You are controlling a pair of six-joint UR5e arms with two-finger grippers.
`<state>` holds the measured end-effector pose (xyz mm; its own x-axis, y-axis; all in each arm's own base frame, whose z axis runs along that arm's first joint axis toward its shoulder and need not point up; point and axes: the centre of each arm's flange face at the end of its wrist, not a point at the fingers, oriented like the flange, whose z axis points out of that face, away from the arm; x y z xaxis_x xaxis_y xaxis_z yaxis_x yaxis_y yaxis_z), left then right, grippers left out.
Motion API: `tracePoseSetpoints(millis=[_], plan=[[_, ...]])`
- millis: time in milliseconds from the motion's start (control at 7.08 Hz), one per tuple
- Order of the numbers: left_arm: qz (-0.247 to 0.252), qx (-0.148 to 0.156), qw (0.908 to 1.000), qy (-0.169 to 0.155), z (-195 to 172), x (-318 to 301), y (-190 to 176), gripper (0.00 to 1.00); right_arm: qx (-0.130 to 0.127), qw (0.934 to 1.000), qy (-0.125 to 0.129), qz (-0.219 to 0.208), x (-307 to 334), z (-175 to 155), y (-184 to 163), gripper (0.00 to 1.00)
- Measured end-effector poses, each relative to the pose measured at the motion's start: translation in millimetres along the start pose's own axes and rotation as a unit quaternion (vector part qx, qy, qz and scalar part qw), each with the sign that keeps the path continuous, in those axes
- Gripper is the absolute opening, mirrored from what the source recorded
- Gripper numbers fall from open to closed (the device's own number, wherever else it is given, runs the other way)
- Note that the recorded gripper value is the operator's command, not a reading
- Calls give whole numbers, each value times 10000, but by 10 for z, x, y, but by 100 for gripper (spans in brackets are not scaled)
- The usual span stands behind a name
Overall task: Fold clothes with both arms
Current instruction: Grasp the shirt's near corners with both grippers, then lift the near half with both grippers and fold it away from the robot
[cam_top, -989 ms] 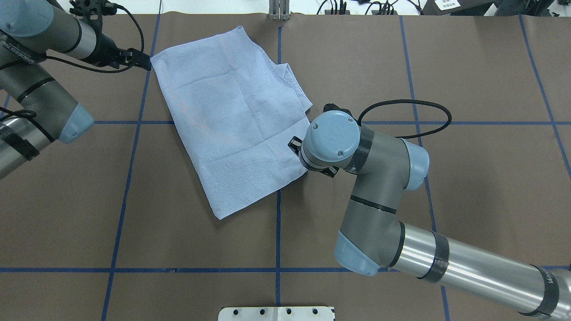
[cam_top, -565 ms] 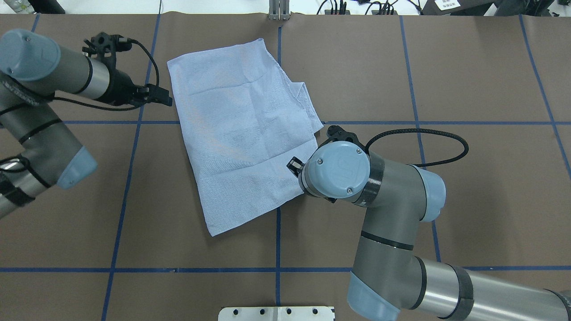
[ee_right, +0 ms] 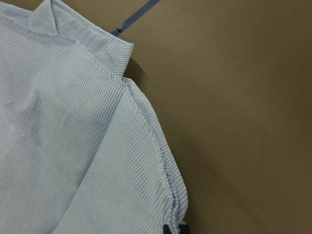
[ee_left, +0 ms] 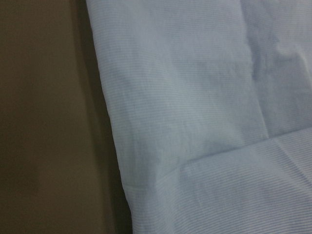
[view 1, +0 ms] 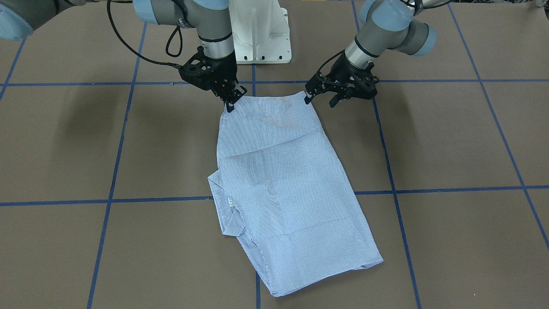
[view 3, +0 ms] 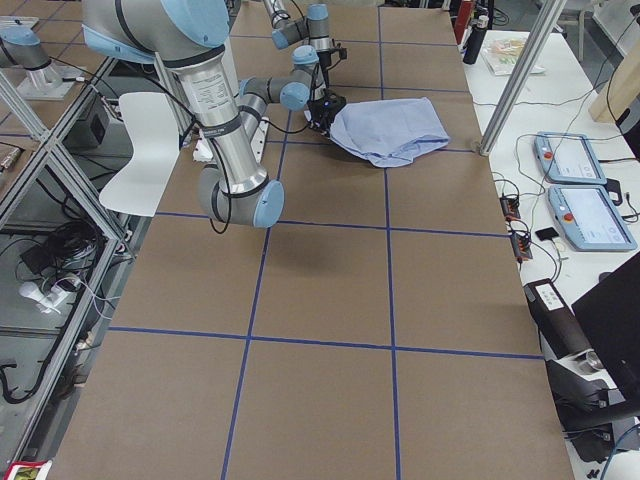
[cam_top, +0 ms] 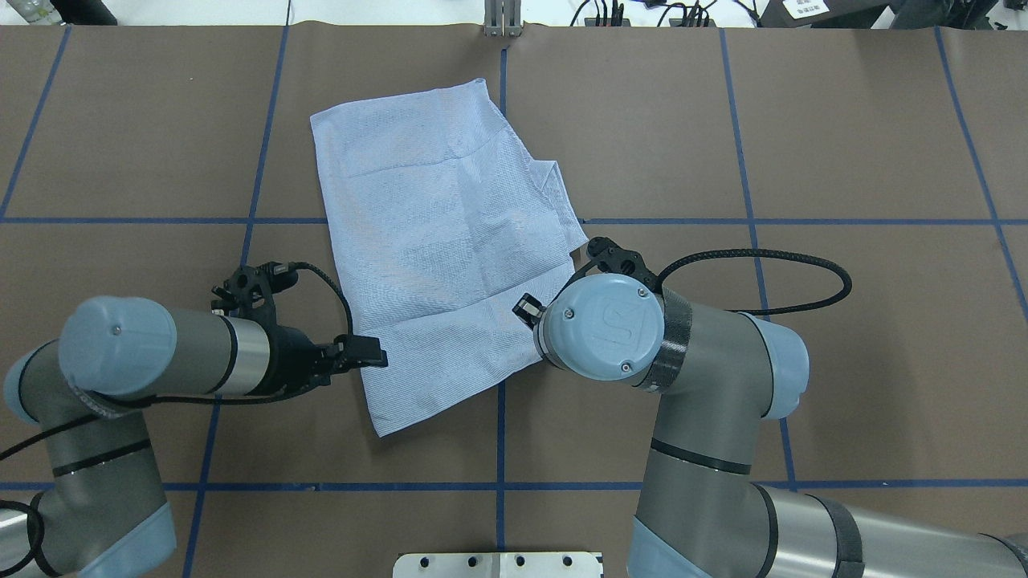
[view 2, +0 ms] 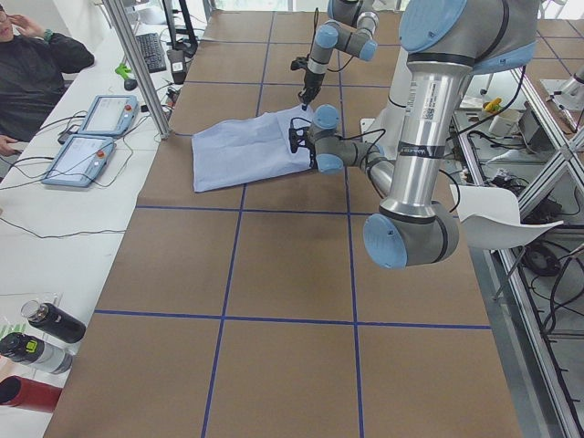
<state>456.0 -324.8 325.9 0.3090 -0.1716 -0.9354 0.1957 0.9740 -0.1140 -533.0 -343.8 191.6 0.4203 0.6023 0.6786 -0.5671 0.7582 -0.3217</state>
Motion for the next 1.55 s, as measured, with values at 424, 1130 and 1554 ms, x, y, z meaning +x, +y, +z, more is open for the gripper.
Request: tracePoseSetpoints(millis=[424,1130,1554], plan=[[-330,-81,9994,-105,238,-26,338,79,1,10000,-36,1,0,-37,-7,0],[-354,-182,9990,-184,509,37,486,0,1,10000,-55,2,20,-65,-18,0],[-341,-208,9992,-101,430,91,493,0,30,10000,-15,4,69,-32,-42,0]])
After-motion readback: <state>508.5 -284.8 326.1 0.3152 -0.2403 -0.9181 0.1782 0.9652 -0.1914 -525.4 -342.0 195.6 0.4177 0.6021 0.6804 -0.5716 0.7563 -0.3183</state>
